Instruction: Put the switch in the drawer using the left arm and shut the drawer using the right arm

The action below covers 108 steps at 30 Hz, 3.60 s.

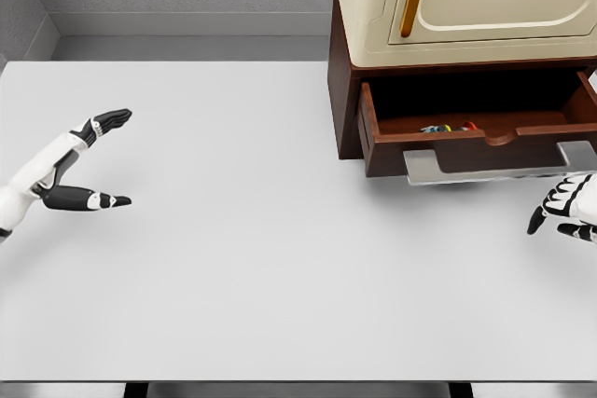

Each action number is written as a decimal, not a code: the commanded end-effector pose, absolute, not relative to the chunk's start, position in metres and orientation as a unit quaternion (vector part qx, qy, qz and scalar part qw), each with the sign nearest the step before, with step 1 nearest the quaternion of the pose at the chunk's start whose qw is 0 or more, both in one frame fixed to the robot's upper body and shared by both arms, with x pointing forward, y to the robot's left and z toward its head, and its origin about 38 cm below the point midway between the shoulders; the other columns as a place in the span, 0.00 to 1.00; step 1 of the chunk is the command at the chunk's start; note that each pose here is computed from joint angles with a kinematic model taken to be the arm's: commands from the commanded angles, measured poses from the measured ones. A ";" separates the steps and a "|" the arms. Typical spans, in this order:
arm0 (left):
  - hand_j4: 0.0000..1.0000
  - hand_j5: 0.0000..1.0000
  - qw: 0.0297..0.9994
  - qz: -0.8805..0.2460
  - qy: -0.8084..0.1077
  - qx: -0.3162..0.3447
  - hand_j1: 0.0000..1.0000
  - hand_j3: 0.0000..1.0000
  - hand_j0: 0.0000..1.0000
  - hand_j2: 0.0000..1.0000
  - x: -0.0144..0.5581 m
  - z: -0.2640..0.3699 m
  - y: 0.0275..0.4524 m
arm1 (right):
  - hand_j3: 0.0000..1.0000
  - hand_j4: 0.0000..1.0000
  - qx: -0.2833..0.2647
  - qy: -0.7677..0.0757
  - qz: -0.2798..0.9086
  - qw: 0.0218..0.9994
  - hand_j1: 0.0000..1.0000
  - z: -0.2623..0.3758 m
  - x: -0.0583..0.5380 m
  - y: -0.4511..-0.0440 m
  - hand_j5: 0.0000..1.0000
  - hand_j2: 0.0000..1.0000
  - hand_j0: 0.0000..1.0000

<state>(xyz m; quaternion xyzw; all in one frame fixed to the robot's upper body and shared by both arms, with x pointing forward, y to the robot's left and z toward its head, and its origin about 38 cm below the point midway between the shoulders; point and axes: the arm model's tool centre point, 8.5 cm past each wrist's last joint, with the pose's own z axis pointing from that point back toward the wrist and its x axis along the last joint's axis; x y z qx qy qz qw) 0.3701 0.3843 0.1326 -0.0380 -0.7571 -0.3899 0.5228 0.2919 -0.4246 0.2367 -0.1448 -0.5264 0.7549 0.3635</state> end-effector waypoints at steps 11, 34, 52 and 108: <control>1.00 1.00 0.522 -0.383 -0.761 -0.043 1.00 1.00 1.00 1.00 0.370 0.132 0.381 | 0.57 0.57 -0.148 -0.567 0.714 0.385 0.57 0.220 0.284 -0.423 0.57 0.57 0.57; 1.00 1.00 0.521 -0.383 -0.762 -0.043 1.00 1.00 1.00 1.00 0.370 0.132 0.380 | 0.58 0.58 -0.192 -0.627 0.644 0.393 0.58 0.192 0.268 -0.419 0.58 0.58 0.58; 1.00 1.00 0.520 -0.378 -0.764 -0.048 1.00 1.00 1.00 1.00 0.371 0.130 0.376 | 0.61 0.61 -0.226 -0.662 0.597 0.393 0.61 0.196 0.271 -0.420 0.61 0.61 0.61; 1.00 1.00 0.520 -0.377 -0.765 -0.048 1.00 1.00 1.00 1.00 0.371 0.130 0.376 | 0.60 0.60 -0.230 -0.663 0.614 0.361 0.60 0.195 0.303 -0.406 0.60 0.60 0.60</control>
